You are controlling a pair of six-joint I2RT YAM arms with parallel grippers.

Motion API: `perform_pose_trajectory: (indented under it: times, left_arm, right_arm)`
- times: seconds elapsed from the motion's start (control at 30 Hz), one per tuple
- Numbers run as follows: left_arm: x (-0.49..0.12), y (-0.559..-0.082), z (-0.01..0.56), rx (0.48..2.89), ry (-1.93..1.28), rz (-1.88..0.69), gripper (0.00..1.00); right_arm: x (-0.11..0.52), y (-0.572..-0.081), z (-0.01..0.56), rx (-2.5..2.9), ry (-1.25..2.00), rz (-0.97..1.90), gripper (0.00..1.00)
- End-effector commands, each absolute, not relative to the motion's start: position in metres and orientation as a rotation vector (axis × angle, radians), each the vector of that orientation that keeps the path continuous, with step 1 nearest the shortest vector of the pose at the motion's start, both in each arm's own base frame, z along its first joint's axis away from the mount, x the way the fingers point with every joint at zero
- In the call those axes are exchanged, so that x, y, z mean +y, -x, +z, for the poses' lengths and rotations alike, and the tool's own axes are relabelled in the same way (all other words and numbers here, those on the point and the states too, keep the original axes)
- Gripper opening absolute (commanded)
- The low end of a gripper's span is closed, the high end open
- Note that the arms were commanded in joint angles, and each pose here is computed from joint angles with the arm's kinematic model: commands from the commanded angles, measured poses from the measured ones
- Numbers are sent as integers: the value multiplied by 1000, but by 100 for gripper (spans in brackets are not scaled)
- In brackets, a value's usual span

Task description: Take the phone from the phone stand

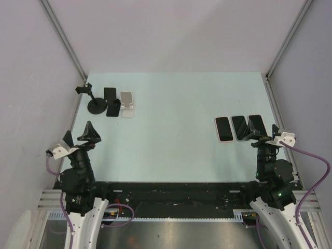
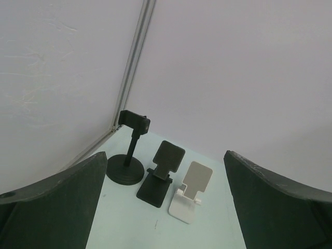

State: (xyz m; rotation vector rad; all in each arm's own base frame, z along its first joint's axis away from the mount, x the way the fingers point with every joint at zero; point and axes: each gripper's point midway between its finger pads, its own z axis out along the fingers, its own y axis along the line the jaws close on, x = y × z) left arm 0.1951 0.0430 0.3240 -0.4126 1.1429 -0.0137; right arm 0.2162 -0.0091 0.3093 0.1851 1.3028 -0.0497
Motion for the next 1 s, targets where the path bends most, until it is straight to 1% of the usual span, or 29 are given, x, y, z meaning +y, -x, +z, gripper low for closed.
perform_pose_trajectory:
  times: [0.0,0.97]
  left_arm:
    - [64,-157,343,977,557,-44,100]
    - [60,-156,344,997,526,-43,100]
  right_arm:
    - [-15,-214,321,1254,-242,-34,97]
    - [-16,-216,318,1263,-264,-32,95]
